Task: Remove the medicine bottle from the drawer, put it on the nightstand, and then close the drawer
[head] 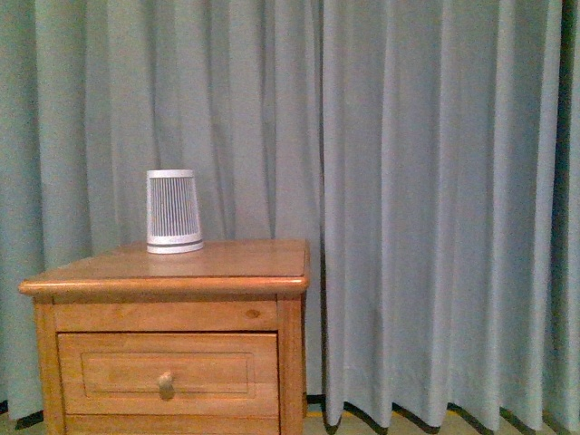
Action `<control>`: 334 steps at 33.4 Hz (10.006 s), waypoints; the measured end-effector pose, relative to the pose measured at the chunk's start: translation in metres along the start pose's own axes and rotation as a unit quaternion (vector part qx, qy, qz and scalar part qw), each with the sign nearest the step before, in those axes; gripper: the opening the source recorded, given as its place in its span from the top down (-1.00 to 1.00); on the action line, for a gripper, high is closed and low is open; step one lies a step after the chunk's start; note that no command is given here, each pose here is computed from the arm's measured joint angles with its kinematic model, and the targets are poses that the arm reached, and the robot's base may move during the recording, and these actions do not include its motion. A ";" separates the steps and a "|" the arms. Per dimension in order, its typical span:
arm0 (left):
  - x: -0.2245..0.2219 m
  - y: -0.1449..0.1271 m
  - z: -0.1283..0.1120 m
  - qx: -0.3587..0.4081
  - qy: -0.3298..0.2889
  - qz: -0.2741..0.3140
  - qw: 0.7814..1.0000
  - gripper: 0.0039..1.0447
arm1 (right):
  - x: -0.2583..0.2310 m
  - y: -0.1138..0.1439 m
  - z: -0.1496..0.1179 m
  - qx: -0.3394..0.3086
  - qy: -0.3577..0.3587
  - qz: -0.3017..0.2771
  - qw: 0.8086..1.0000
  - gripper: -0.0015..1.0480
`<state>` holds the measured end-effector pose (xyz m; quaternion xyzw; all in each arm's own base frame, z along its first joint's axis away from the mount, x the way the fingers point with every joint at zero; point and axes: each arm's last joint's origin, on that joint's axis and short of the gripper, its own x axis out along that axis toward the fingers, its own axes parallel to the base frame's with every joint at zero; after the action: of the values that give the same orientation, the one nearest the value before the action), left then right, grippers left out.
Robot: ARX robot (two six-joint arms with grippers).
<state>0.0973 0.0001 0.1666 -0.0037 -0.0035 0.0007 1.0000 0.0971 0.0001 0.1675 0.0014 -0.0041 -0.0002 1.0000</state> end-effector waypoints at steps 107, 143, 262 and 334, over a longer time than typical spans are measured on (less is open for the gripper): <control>0.397 -0.030 -0.131 0.047 0.128 -0.065 0.989 -0.76 | 0.000 0.000 0.000 0.000 0.000 0.000 1.000 -0.87; 0.348 -0.020 -0.128 0.034 0.141 -0.053 0.988 0.52 | 0.000 0.000 0.000 0.000 0.000 0.000 1.000 -0.87; 0.000 0.000 -0.001 0.001 0.003 -0.002 1.000 0.95 | 0.000 0.000 0.000 0.000 0.001 0.001 1.000 -0.87; 0.000 0.000 0.000 0.002 0.001 -0.002 1.000 -0.88 | 0.406 0.092 -0.092 0.022 0.346 -0.087 0.934 -0.54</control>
<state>0.0973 -0.0002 0.1664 -0.0022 -0.0030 -0.0008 1.0000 0.5043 0.0925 0.0794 0.0242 0.3425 -0.0862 0.9352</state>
